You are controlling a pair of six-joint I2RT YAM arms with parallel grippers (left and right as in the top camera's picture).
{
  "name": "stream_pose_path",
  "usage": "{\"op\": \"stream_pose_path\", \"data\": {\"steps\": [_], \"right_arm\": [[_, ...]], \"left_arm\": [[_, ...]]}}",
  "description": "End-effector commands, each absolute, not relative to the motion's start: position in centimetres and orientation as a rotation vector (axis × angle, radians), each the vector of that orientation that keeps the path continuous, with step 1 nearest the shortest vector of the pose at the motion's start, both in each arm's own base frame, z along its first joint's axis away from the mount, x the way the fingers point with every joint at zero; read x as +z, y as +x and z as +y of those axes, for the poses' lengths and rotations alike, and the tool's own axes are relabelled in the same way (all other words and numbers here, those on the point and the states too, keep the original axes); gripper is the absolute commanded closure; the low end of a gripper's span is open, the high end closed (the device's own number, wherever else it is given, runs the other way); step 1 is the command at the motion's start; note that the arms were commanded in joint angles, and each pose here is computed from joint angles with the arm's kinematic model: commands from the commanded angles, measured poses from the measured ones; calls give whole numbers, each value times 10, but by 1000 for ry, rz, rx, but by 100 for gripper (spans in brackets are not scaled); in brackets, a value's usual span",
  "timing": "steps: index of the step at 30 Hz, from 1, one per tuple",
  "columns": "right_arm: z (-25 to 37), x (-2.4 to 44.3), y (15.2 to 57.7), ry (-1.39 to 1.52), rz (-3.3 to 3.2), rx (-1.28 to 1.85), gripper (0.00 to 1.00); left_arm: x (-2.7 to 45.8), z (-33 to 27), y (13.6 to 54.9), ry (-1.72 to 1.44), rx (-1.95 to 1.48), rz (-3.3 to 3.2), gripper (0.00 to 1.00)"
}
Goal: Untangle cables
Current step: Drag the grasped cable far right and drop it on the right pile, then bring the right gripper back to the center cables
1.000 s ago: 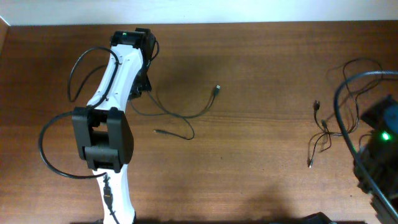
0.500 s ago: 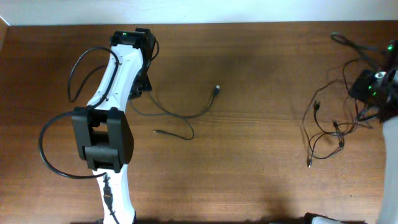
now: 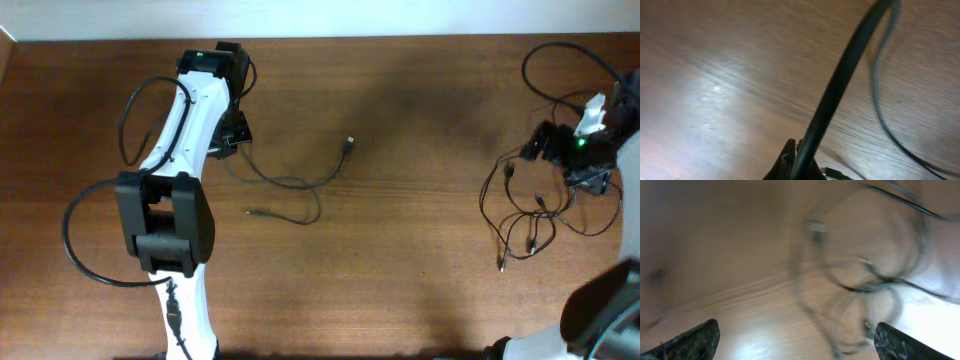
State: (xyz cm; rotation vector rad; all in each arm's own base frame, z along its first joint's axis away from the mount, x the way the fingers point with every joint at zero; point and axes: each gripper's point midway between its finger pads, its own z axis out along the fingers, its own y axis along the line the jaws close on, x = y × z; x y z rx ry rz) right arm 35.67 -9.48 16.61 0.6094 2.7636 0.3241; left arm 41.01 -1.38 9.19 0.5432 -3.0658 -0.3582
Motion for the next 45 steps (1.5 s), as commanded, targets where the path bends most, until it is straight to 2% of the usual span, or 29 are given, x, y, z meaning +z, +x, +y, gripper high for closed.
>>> {"op": "stream_pose_path", "data": {"steps": [1, 3, 6, 7, 8, 9, 10, 12, 16, 18, 21, 24, 28, 31, 33, 38, 42, 45], "right_arm": [[-33, 223, 366, 203, 2568, 764, 1], [-12, 224, 365, 145, 2554, 870, 2], [20, 221, 362, 3, 2582, 902, 2], [33, 221, 359, -56, 2593, 914, 1], [45, 221, 358, -98, 2600, 926, 1], [55, 221, 357, -133, 2603, 935, 2], [70, 221, 356, -195, 2603, 945, 1], [94, 222, 355, -294, 2592, 958, 1], [153, 216, 353, -537, 2559, 980, 1], [176, 207, 354, -624, 2548, 982, 1], [215, 194, 358, -763, 2496, 1001, 2], [243, 184, 361, -856, 2448, 1007, 2], [278, 144, 369, -973, 2456, 851, 1], [292, 101, 375, -1031, 2504, 677, 1], [310, 70, 367, -1142, 2502, 653, 2], [335, 34, 359, -1392, 2380, 528, 1], [343, 21, 371, -1437, 2314, 356, 2], [346, 13, 376, -1429, 2299, 341, 1]], "left_arm": [[85, -50, 412, 489, -50, -3059, 100], [85, -74, 415, 424, 83, -3069, 100], [85, -92, 421, 365, 102, -3111, 98], [85, -99, 423, 345, 109, -3126, 76], [85, -103, 423, 330, 113, -3131, 44], [85, -106, 423, 324, 120, -3133, 25], [85, -107, 424, 314, 130, -3134, 9], [92, -119, 427, 171, 291, -3137, 0], [148, -117, 448, 120, 845, -3093, 1], [187, -128, 455, -57, 1295, -3013, 1], [206, -100, 467, 17, 1510, -2982, 1], [199, -81, 465, 89, 1438, -3004, 1], [155, -28, 461, 170, 823, -3193, 1], [145, -6, 460, 189, 589, -3238, 1], [143, 0, 460, 195, 533, -3248, 1], [143, -1, 460, 193, 533, -3248, 1], [143, -1, 459, 193, 533, -3248, 1], [143, -1, 460, 193, 533, -3248, 1]]}}
